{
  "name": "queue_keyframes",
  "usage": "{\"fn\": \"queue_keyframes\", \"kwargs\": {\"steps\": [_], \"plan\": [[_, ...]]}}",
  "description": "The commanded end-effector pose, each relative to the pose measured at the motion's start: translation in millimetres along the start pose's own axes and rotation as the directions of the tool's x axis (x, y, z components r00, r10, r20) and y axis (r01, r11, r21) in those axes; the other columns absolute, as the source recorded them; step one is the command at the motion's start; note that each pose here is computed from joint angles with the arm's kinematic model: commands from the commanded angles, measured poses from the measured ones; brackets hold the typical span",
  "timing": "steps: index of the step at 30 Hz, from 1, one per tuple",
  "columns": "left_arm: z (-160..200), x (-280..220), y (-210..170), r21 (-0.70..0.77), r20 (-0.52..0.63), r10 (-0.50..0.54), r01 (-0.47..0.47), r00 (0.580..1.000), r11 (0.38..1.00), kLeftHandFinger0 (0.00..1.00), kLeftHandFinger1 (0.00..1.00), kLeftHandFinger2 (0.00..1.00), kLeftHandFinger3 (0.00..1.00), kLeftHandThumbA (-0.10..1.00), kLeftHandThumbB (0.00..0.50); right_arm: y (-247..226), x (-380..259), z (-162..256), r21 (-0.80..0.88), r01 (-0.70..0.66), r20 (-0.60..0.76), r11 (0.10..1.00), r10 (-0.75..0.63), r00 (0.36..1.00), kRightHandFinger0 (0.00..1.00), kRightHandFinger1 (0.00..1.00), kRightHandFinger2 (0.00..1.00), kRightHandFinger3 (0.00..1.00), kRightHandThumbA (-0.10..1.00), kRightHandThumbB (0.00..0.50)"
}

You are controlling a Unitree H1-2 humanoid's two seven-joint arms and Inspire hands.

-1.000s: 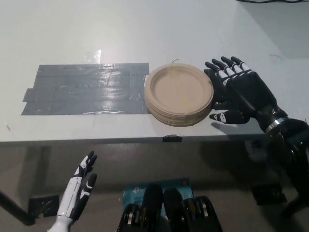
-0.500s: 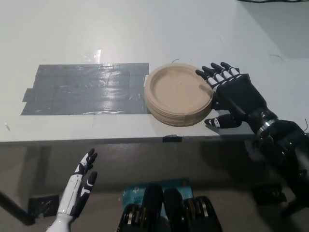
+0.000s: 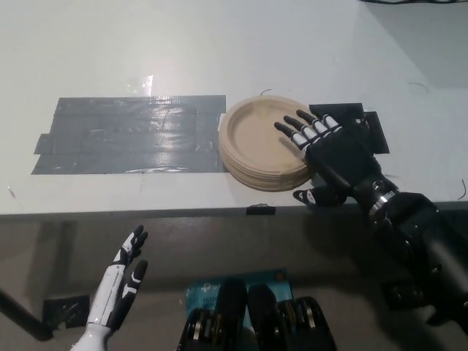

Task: A stack of plates is kept in the middle of the desk close to the robot and the robot grabs the stack with its right hand, picks it up and hands it to a person.

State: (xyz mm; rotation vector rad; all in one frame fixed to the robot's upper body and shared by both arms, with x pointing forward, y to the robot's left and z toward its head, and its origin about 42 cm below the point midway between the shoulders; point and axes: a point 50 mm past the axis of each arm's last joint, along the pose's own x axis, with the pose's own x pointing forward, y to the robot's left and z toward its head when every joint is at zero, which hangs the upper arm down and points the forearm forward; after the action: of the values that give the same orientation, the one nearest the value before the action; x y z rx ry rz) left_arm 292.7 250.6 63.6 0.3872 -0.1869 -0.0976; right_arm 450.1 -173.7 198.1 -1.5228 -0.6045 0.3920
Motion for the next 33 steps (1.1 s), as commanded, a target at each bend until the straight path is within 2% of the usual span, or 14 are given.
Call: {"fn": "queue_keyframes", "kwargs": {"steps": [1, 16, 19, 22, 26, 31, 33], "plan": [[6, 3, 9, 0.020, 0.068, 0.024, -0.025, 0.997, 0.999, 1.00, 1.00, 1.00, 1.00, 1.00, 0.367, -20, 18, 1, -0.070, 0.094, 0.051, 0.993, -0.091, 0.995, 1.00, 1.00, 1.00, 1.00, 1.00, 0.500], [7, 6, 10, 0.013, 0.077, 0.027, -0.028, 0.997, 1.000, 1.00, 1.00, 1.00, 1.00, 1.00, 0.365, -9, 27, -1, -0.128, 0.078, 0.048, 0.989, -0.072, 0.996, 1.00, 1.00, 1.00, 1.00, 1.00, 0.500], [7, 6, 10, 0.003, 0.074, 0.026, -0.026, 0.997, 1.000, 1.00, 1.00, 1.00, 1.00, 1.00, 0.379, -7, 27, -3, -0.135, 0.081, 0.051, 0.988, -0.074, 0.996, 1.00, 1.00, 1.00, 1.00, 0.99, 0.500], [7, 7, 11, 0.015, 0.079, 0.028, -0.029, 0.996, 0.999, 1.00, 1.00, 1.00, 1.00, 1.00, 0.369, -7, 30, -5, -0.148, 0.072, 0.051, 0.986, -0.065, 0.997, 1.00, 1.00, 1.00, 1.00, 0.98, 0.500], [8, 8, 12, 0.013, 0.085, 0.030, -0.031, 0.996, 0.999, 1.00, 1.00, 1.00, 1.00, 1.00, 0.368, -3, 34, -5, -0.179, 0.052, 0.055, 0.982, -0.042, 0.998, 1.00, 1.00, 1.00, 1.00, 0.95, 0.500], [8, 8, 12, 0.012, 0.084, 0.034, -0.035, 0.996, 0.999, 1.00, 1.00, 1.00, 1.00, 1.00, 0.372, 5, 41, -1, -0.203, 0.024, 0.072, 0.979, -0.009, 0.997, 1.00, 1.00, 1.00, 1.00, 0.84, 0.500], [8, 8, 12, 0.012, 0.083, 0.035, -0.036, 0.996, 0.999, 1.00, 1.00, 1.00, 1.00, 1.00, 0.373, 8, 44, 1, -0.221, 0.004, 0.074, 0.975, 0.013, 0.997, 1.00, 1.00, 1.00, 1.00, 0.83, 0.500]]}}
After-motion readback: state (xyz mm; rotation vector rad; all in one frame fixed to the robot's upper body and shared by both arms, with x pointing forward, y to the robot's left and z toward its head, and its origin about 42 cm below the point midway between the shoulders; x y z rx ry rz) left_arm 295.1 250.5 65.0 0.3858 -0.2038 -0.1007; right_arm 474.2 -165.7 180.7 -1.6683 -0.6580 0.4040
